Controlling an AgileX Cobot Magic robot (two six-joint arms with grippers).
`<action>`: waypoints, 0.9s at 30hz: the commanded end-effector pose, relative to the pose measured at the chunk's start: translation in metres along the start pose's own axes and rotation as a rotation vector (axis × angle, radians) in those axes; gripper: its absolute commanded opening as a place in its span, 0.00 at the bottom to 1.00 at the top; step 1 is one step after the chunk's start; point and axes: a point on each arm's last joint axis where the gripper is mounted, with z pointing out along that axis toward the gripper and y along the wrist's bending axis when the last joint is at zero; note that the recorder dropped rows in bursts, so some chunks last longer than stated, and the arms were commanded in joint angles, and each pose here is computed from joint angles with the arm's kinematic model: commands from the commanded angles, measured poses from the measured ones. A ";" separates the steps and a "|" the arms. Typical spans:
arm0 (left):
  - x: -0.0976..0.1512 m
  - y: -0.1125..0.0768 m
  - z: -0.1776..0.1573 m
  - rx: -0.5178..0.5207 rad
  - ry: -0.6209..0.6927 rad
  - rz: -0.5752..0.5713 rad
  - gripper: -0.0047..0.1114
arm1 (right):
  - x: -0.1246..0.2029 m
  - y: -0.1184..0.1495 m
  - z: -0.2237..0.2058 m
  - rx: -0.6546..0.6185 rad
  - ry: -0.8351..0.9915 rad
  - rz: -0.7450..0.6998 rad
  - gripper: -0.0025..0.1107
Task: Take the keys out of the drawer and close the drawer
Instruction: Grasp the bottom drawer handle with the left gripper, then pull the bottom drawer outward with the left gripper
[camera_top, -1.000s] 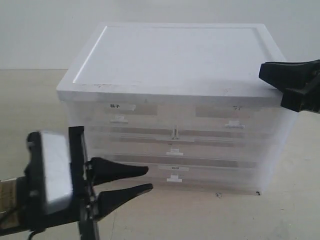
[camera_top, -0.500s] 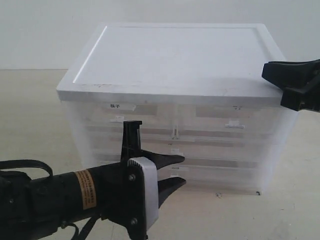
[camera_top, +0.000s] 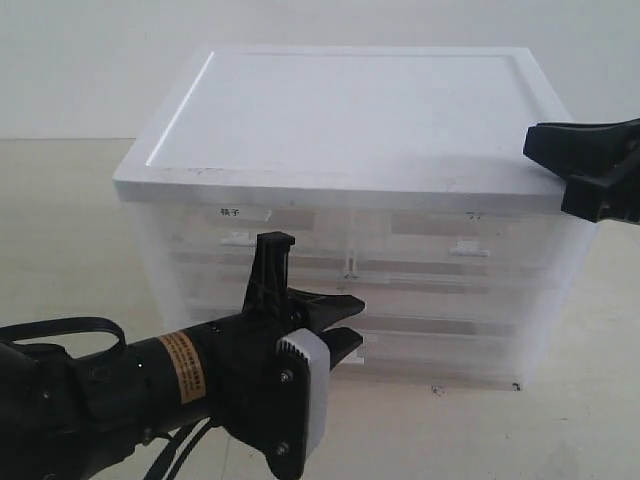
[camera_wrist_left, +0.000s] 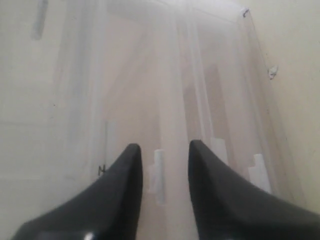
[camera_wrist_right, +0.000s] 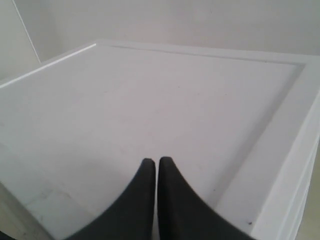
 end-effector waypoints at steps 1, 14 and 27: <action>0.000 0.000 0.001 -0.006 0.008 0.013 0.20 | 0.001 0.000 0.000 -0.003 0.008 -0.018 0.02; 0.008 0.000 0.002 0.010 0.097 0.003 0.20 | 0.002 0.000 -0.001 -0.004 0.011 -0.018 0.02; 0.009 0.006 0.018 0.008 0.120 -0.019 0.20 | 0.001 0.001 -0.001 -0.014 0.005 -0.018 0.02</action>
